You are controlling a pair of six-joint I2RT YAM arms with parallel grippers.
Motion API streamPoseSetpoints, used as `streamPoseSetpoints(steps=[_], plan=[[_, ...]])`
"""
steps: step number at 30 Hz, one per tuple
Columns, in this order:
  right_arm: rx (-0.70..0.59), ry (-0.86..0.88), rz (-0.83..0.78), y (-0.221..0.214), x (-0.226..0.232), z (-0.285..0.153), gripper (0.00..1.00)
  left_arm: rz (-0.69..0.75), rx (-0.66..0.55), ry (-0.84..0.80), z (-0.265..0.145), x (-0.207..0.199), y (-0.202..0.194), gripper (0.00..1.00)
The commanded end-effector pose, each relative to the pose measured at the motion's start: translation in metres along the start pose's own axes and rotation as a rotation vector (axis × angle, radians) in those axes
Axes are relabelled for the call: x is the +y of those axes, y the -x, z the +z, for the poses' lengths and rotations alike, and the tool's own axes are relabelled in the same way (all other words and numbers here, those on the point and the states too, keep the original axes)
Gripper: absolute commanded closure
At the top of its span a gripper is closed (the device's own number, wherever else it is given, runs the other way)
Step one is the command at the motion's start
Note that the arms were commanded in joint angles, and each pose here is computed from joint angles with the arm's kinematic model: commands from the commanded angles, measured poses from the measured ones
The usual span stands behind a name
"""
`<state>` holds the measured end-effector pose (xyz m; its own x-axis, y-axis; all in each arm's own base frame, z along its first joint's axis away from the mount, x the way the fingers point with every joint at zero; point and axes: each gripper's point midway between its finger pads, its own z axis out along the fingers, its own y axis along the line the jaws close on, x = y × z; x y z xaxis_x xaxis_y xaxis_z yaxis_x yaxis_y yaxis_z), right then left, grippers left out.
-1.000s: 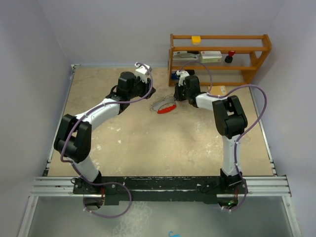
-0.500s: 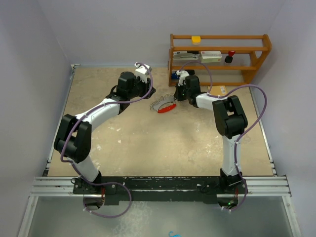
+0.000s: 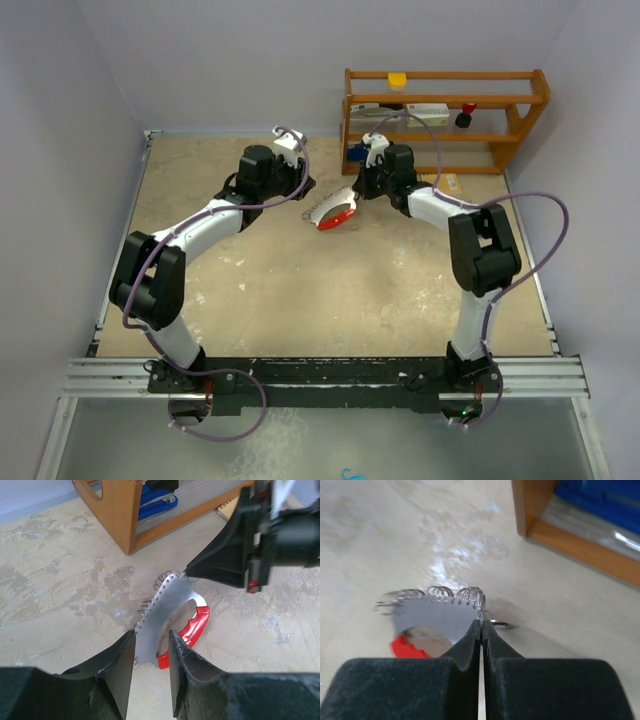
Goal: Remove the keys from the keyring
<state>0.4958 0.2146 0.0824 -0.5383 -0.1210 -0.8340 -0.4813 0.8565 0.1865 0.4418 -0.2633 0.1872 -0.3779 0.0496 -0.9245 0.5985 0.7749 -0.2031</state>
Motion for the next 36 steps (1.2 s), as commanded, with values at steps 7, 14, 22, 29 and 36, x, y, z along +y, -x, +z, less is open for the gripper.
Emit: streamPoseSetpoints(steps=[7,14,22,29,36], plan=[[-0.241,0.164,0.005,0.096,0.057,-0.076,1.0,0.014,-0.092,-0.072,0.001,-0.017,0.039,0.73],[-0.321,0.15,-0.032,0.122,0.085,-0.102,1.0,-0.004,-0.147,-0.133,-0.007,-0.032,0.058,0.69],[-0.36,0.104,-0.09,0.133,0.11,-0.112,1.0,0.003,-0.306,-0.208,-0.03,-0.054,0.081,0.64],[-0.387,0.111,-0.114,0.142,0.122,-0.12,1.0,0.033,-0.3,-0.199,-0.036,-0.058,0.067,0.63],[-0.412,0.107,-0.12,0.148,0.124,-0.129,1.0,0.043,-0.311,-0.236,-0.036,-0.069,0.067,0.59]])
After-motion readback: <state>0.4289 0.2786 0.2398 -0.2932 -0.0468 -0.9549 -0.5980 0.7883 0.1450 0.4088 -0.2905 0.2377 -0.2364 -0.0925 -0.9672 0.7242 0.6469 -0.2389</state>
